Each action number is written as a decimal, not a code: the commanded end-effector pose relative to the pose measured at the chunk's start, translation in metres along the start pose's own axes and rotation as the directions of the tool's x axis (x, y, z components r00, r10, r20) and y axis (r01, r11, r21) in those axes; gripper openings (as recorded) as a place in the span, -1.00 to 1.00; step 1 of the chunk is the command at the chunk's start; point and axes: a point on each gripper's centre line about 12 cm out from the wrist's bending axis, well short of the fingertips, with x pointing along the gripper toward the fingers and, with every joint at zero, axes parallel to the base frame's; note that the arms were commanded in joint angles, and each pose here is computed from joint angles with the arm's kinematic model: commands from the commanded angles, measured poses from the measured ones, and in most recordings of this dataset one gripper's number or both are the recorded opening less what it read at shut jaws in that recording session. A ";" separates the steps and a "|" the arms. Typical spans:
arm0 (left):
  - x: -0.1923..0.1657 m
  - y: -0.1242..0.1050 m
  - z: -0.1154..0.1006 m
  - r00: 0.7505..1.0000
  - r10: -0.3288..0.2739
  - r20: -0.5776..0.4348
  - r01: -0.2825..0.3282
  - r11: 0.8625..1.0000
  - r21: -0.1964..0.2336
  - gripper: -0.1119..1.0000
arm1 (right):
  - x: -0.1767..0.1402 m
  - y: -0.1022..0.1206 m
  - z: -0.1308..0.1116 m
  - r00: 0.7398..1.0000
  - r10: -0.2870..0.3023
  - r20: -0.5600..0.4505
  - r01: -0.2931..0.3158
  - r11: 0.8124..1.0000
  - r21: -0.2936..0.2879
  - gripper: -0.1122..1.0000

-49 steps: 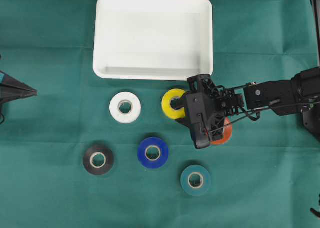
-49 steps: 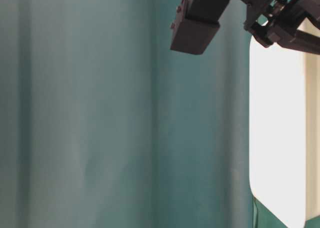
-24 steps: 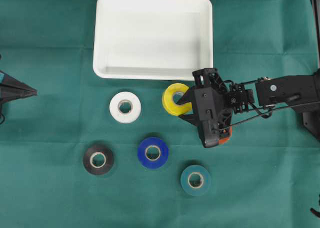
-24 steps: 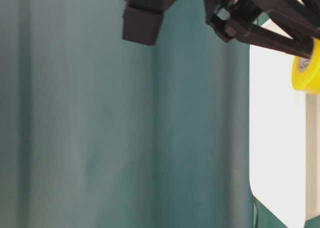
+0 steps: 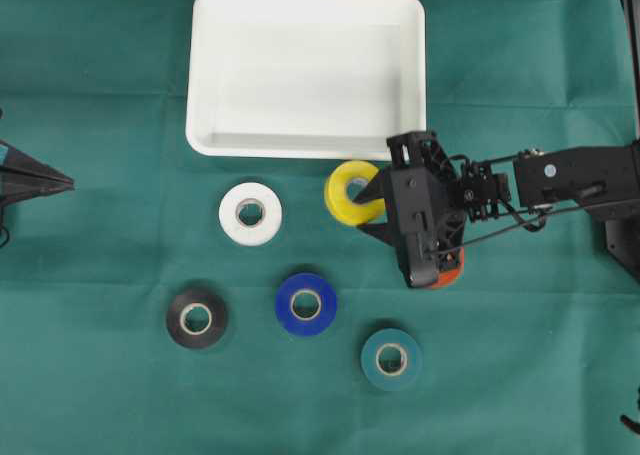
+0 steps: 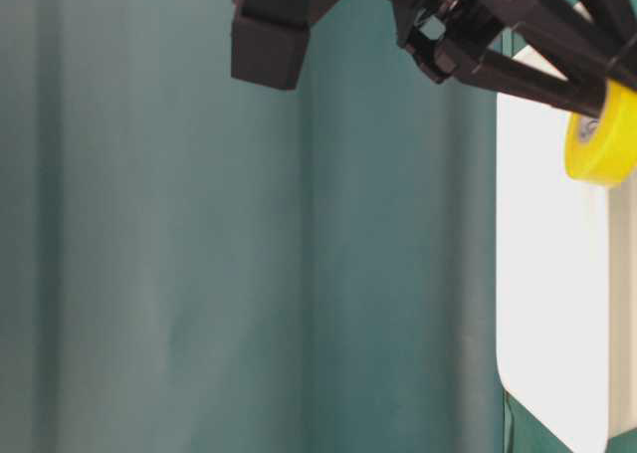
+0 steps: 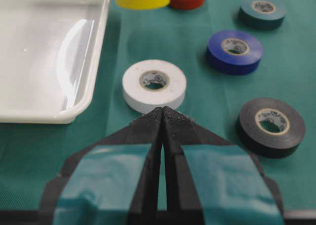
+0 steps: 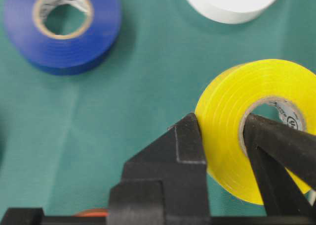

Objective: Put the tape into the white case with the right arm.
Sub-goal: 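Lift the yellow roll and carry it into the white tray, then release the yellow roll in the tray and withdraw right gripper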

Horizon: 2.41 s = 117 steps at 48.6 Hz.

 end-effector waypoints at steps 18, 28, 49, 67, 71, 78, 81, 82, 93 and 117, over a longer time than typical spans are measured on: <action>0.001 0.000 0.003 1.000 -0.003 0.008 0.003 1.000 0.002 -0.79 | -0.019 -0.062 0.012 0.989 -0.139 0.057 0.132 0.985 0.113 -0.77; 0.001 0.000 0.003 1.000 -0.003 0.008 0.003 1.000 0.001 -0.79 | -0.022 -0.081 0.003 0.983 -0.182 0.025 0.176 0.972 0.156 -0.77; 0.001 0.000 0.003 1.000 -0.003 0.008 0.003 1.000 0.001 -0.79 | -0.022 -0.082 -0.002 0.983 -0.183 0.003 0.180 0.971 0.158 -0.77; 0.001 0.000 0.003 1.000 -0.003 0.008 0.003 1.000 0.002 -0.79 | -0.022 -0.081 0.000 0.983 -0.182 0.020 0.177 0.972 0.154 0.24; 0.001 0.000 0.002 1.000 -0.003 0.006 0.003 1.000 0.001 -0.79 | -0.022 -0.081 -0.001 0.983 -0.182 0.019 0.177 0.972 0.154 0.22; 0.001 0.000 0.003 1.000 -0.003 0.008 0.003 1.000 0.001 -0.79 | -0.025 -0.081 -0.003 0.983 -0.183 0.019 0.178 0.972 0.153 0.22; 0.001 0.000 0.002 1.000 -0.003 0.006 0.003 1.000 0.001 -0.79 | -0.029 -0.080 -0.005 0.983 -0.185 0.021 0.179 0.972 0.154 0.21; 0.001 0.000 0.002 1.000 -0.003 0.006 0.003 1.000 0.002 -0.79 | -0.030 -0.080 -0.006 0.983 -0.185 0.021 0.179 0.972 0.154 0.21; 0.001 0.000 0.002 1.000 -0.003 0.006 0.003 1.000 0.001 -0.79 | -0.059 -0.071 -0.023 0.981 -0.189 0.053 0.179 0.971 0.156 0.21; 0.001 0.000 0.002 1.000 -0.001 0.006 0.001 1.000 0.000 -0.79 | -0.130 -0.047 -0.071 0.956 -0.208 0.209 0.177 0.972 0.158 0.21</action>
